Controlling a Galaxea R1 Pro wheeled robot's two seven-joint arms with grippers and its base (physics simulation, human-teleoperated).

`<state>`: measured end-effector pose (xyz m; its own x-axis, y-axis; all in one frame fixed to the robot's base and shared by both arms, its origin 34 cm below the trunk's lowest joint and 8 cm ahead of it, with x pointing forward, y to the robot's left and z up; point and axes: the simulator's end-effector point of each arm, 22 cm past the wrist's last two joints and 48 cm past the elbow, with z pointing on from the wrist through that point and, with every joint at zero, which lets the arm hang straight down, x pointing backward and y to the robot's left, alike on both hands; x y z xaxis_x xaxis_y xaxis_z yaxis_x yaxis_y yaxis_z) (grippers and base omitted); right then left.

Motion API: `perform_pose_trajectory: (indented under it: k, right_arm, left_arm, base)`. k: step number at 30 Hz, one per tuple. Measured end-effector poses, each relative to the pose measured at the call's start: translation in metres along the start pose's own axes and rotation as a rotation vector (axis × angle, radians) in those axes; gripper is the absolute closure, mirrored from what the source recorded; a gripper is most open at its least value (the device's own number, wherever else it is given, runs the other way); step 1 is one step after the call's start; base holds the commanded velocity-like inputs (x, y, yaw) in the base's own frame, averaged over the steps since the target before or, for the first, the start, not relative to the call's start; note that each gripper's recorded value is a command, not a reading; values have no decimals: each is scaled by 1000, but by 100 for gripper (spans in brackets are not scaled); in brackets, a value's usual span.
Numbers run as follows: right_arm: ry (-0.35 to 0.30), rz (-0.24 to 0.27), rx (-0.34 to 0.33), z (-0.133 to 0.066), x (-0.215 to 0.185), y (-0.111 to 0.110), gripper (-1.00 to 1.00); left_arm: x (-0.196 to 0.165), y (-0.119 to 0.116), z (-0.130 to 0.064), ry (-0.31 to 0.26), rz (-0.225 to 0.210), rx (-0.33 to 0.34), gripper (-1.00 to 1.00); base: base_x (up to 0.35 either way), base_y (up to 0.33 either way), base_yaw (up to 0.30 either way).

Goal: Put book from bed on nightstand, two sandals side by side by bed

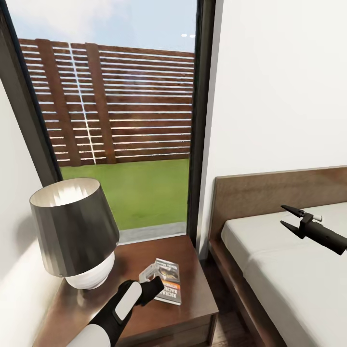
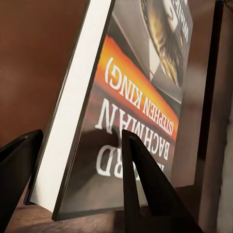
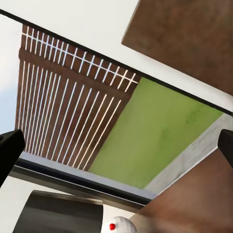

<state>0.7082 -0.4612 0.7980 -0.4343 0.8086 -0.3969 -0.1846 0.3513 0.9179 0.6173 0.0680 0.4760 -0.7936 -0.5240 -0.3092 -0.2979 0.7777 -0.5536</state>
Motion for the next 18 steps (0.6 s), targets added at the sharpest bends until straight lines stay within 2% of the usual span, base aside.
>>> perform_pose_trajectory:
  k: [18]
  right_arm:
    - [0, 0, 1, 0, 0, 0, -100]
  left_arm:
    - [-1, 4, -2, 15, 6, -3, 100]
  base:
    - [0, 0, 0]
